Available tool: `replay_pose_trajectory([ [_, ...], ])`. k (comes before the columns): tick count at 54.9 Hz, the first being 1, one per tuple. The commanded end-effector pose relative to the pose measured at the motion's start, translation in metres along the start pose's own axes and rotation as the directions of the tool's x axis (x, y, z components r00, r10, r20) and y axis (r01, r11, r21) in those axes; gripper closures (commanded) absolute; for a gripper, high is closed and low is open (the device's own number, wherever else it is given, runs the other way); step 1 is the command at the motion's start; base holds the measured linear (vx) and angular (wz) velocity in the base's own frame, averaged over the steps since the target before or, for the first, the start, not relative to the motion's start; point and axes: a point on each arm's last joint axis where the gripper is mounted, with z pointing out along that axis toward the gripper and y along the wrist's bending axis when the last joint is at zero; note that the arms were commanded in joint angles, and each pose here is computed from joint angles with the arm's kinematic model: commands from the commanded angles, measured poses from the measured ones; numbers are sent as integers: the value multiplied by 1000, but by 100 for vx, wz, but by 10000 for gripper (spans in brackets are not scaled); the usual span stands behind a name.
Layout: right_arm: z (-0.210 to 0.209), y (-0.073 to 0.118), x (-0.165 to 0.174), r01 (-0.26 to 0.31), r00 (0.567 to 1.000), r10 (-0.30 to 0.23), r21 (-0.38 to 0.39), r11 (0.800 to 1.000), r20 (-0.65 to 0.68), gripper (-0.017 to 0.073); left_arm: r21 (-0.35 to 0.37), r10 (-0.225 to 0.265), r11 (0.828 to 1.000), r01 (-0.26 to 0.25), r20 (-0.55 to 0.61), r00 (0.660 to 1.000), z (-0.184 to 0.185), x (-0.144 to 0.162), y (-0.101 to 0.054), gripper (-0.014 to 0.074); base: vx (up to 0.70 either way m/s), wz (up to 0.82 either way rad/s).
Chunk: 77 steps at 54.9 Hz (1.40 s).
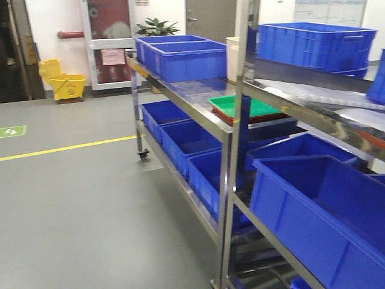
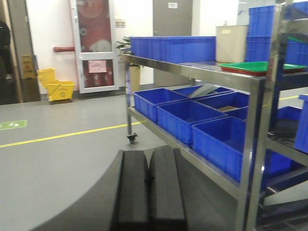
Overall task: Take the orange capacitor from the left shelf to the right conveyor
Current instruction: 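Drive the base away from the shelf holding the capacitor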
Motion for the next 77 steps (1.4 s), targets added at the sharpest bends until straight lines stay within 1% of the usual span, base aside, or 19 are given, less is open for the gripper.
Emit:
replay_pose_trajectory([
  [1,-3,-1,-14,5,995,-6,8,1000,97,350,1,-7,1000,7,61,998,0,3,0,600,0,31],
  [38,-3,-1,-14,5,995,-6,8,1000,97,350,1,-7,1000,7,61,998,0,3,0,600,4,26],
  [77,-3,-1,-14,5,995,-6,8,1000,97,350,1,-7,1000,7,61,998,0,3,0,600,13,33],
])
